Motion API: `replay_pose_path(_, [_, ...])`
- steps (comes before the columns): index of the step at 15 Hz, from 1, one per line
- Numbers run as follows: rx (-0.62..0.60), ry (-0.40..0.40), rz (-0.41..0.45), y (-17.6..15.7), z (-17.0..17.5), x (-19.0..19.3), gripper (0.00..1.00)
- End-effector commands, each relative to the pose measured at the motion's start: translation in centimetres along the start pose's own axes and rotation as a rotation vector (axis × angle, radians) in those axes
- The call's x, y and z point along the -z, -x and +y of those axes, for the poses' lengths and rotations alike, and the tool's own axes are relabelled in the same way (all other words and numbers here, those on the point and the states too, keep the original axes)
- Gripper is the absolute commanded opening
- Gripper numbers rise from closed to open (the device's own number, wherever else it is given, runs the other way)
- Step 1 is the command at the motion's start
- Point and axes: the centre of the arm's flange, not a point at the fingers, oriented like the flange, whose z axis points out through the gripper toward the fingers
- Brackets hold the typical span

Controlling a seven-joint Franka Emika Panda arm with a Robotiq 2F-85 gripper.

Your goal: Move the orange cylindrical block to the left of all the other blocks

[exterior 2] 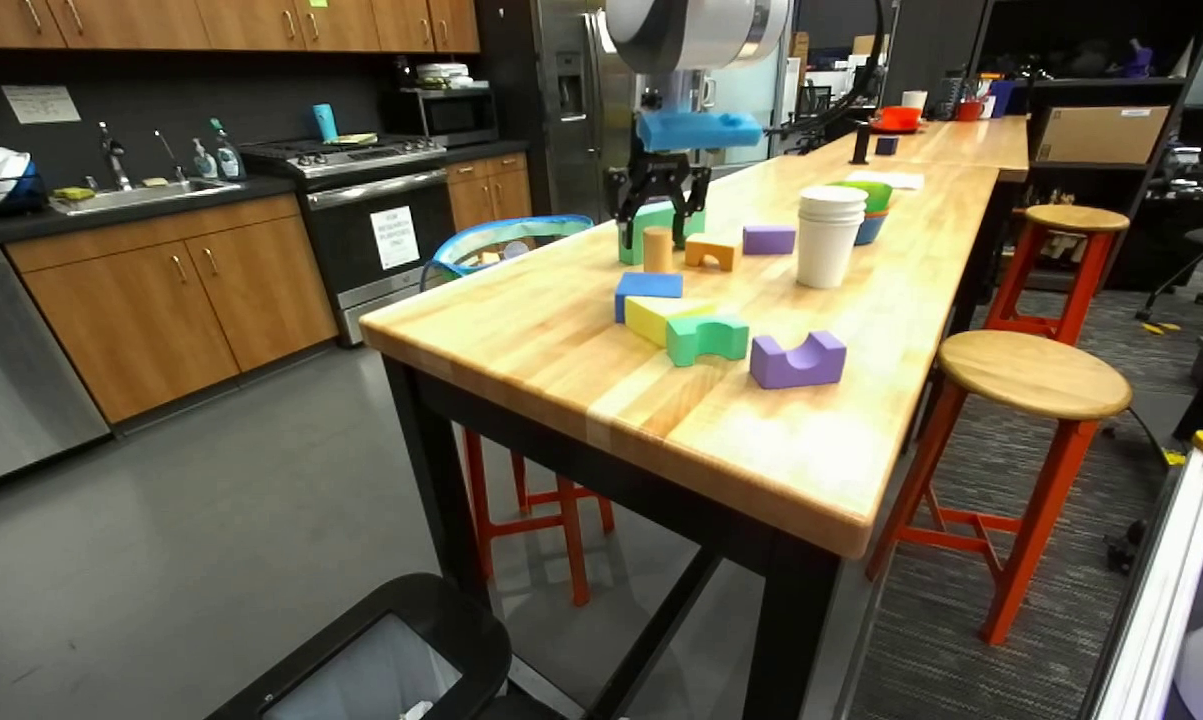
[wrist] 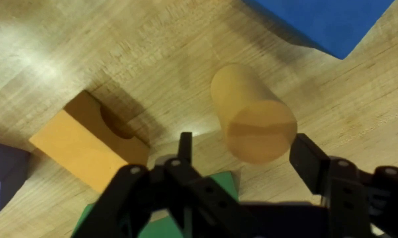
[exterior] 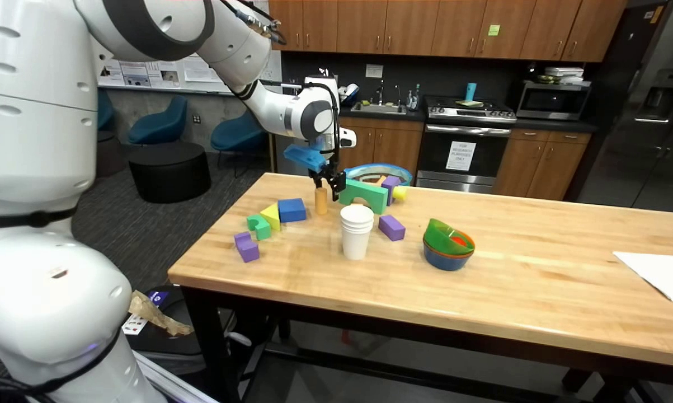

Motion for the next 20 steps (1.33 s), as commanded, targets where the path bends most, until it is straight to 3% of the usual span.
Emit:
replay_pose_path(1, [0.019, 0.003, 0.008, -0.6, 0.0, 0.2, 0.45])
replay_pose_path(7, [0.029, 0.007, 0.004, -0.7, -0.5, 0.6, 0.01])
replay_pose_path(11, [0.035, 0.016, 0.006, -0.8, -0.8, 1.3, 0.0])
replay_pose_path(12, [0.034, 0.02, 0.008, -0.8, -0.8, 1.3, 0.24])
replay_pose_path(15, [0.038, 0.03, 0.002, -0.8, -0.6, 1.3, 0.37])
replay_pose_path(20, [0.031, 0.024, -0.012, 0.4, -0.3, 1.4, 0.7])
